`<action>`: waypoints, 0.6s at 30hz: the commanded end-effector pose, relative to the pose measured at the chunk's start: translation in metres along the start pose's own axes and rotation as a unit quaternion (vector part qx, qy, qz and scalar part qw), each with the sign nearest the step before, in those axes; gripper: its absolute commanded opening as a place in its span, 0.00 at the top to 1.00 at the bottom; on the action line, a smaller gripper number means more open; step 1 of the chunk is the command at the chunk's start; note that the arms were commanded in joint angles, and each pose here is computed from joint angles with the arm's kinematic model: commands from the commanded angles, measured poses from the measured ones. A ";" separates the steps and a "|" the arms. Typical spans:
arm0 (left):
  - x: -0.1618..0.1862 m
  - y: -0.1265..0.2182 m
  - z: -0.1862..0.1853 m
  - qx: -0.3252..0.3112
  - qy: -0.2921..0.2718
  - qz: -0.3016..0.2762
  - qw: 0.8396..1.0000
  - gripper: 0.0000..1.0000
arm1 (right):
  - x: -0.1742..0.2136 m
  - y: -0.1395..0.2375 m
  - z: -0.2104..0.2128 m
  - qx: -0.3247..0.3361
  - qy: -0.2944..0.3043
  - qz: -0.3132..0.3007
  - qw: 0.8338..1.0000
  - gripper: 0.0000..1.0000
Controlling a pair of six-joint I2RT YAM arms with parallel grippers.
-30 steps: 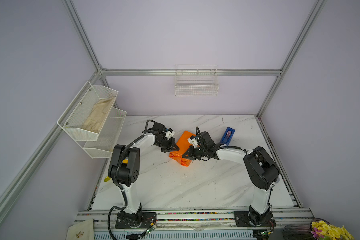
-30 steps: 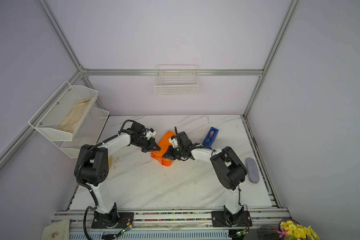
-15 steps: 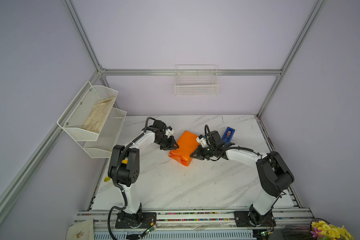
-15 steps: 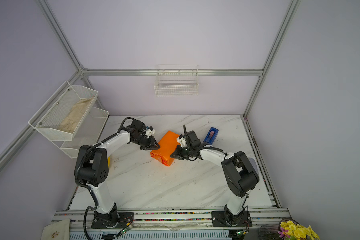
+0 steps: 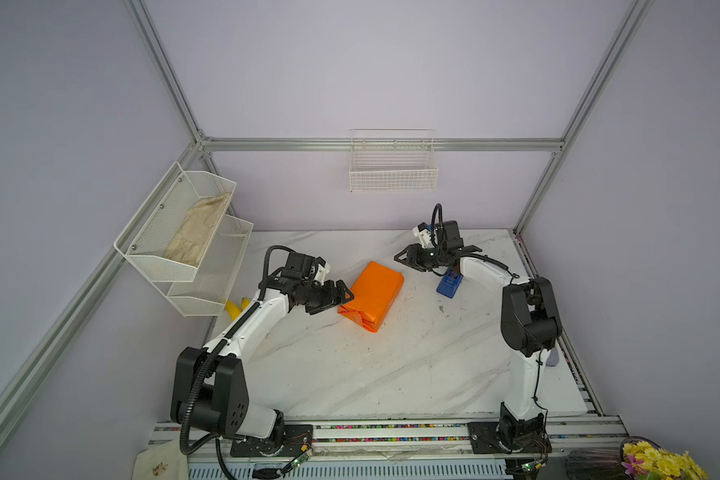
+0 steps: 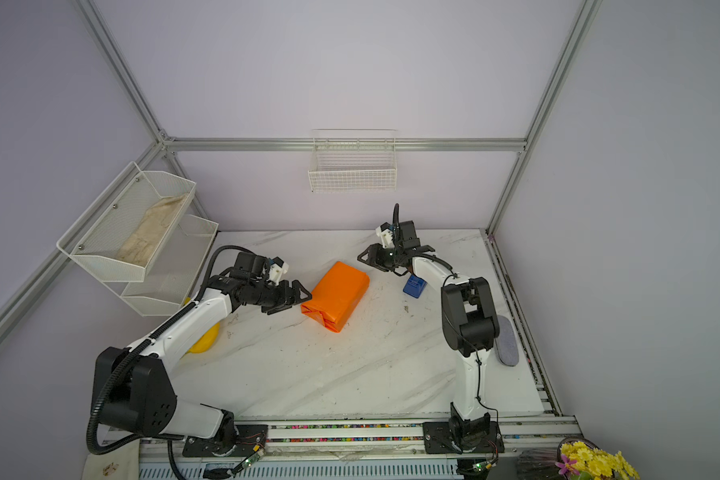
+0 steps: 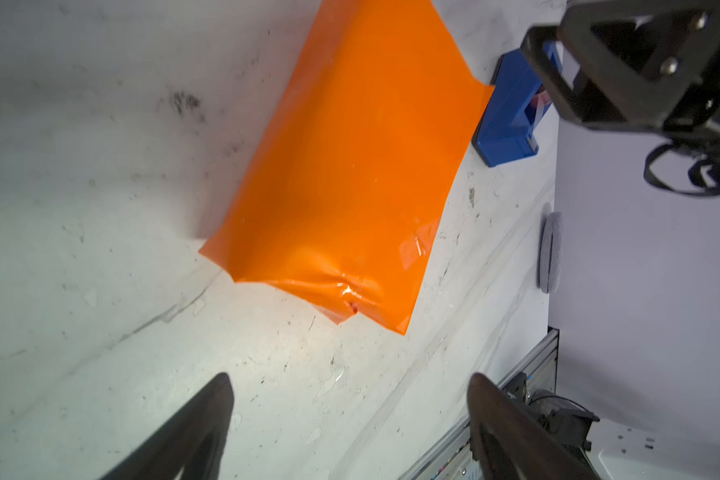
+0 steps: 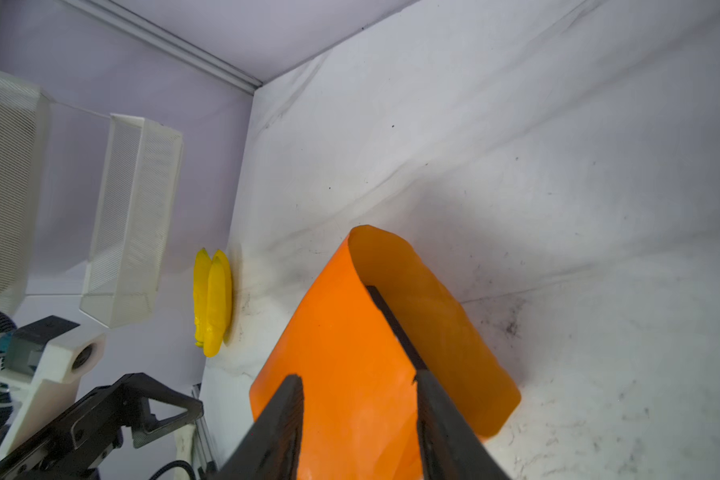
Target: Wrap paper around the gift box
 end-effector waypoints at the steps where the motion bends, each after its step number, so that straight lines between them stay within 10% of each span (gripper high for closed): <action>1: 0.017 -0.006 0.001 0.040 0.037 -0.009 0.998 0.09 | 0.013 -0.017 -0.012 -0.004 0.021 0.062 0.998 0.51; 18: 0.030 -0.027 0.012 0.063 0.039 -0.028 0.997 0.03 | 0.089 0.010 0.034 -0.088 -0.009 0.108 0.990 0.53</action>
Point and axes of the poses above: each gripper's point midway between its finger pads, its own y axis back along the fingers, its own z axis along the line the jaws close on, x = y × z, the point moved 6 cm from there along y, back along the fingers, and after that the axes turned 4 degrees about y, right-handed, at the moved point
